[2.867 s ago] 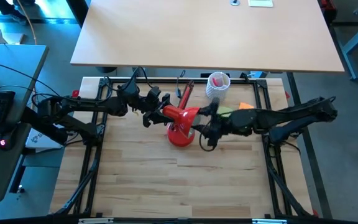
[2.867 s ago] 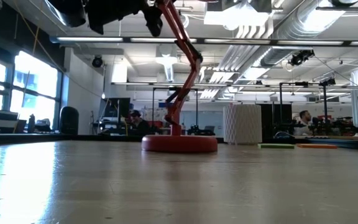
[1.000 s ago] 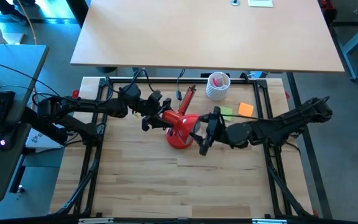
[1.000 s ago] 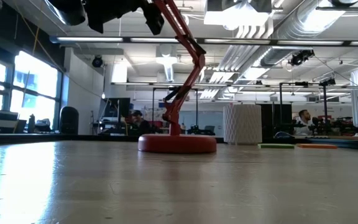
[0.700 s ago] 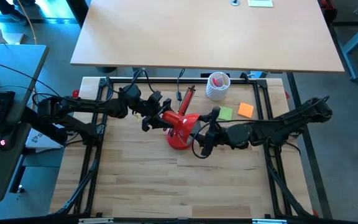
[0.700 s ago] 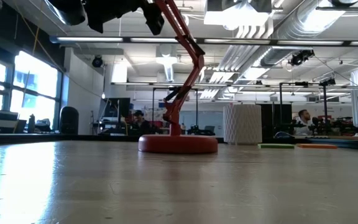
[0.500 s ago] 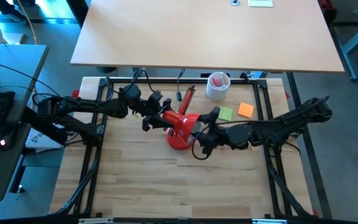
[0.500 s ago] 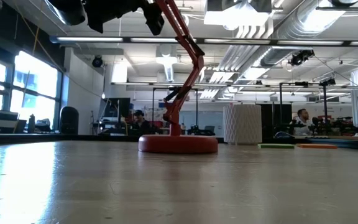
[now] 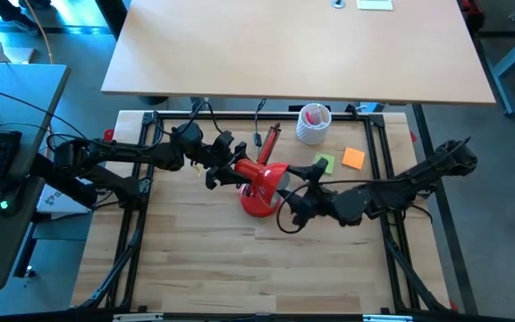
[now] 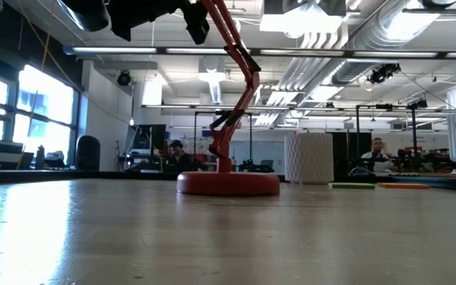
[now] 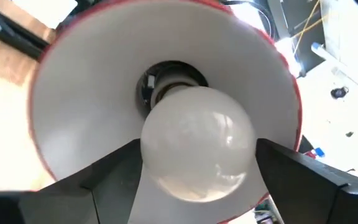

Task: Screw lightbulb
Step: Remove the white lightbulb from the red lamp

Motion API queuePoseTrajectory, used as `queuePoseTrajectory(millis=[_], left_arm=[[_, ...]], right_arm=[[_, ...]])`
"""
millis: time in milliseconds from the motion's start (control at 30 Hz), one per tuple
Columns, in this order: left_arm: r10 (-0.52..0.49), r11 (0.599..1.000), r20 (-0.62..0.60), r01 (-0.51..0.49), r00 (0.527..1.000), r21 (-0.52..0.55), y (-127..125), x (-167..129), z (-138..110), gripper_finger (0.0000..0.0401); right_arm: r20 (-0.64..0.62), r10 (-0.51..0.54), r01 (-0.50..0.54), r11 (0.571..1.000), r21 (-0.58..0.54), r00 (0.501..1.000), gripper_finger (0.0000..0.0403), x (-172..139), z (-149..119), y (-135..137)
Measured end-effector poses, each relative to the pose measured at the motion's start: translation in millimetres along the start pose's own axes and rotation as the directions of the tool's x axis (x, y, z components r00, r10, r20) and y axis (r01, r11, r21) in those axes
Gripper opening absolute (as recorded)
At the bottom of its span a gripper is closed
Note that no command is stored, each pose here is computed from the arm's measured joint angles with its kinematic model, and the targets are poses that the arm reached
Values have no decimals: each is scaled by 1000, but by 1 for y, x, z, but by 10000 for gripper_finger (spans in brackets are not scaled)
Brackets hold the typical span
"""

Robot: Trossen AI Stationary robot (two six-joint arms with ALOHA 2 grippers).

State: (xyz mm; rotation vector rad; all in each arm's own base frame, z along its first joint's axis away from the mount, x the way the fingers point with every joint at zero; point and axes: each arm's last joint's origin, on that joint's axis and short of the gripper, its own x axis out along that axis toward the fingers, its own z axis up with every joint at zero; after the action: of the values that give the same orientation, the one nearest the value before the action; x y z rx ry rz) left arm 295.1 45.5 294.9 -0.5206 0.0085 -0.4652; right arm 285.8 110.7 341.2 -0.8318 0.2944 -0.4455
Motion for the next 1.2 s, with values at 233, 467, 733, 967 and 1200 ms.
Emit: queuePoseTrajectory(millis=[233,467,733,967,1200], left_arm=[[8,1000,2,-8,1000,1,1,-1,0,251],[22,1000,12,-22,1000,5,1,-1,1,251],[26,1000,16,-26,1000,7,1,0,1,251],[36,999,22,-37,999,16,2,-1,1,251],[30,999,20,-31,999,17,2,-1,1,251]], right_arm=[[5,-14,13,977,213,1000,307,-17,8,6],[-49,22,16,755,656,999,307,-18,0,13],[-17,92,-22,412,911,996,307,2,-8,6],[18,142,-76,421,904,990,303,27,-20,-9],[42,103,-100,665,740,994,267,38,-23,-20]])
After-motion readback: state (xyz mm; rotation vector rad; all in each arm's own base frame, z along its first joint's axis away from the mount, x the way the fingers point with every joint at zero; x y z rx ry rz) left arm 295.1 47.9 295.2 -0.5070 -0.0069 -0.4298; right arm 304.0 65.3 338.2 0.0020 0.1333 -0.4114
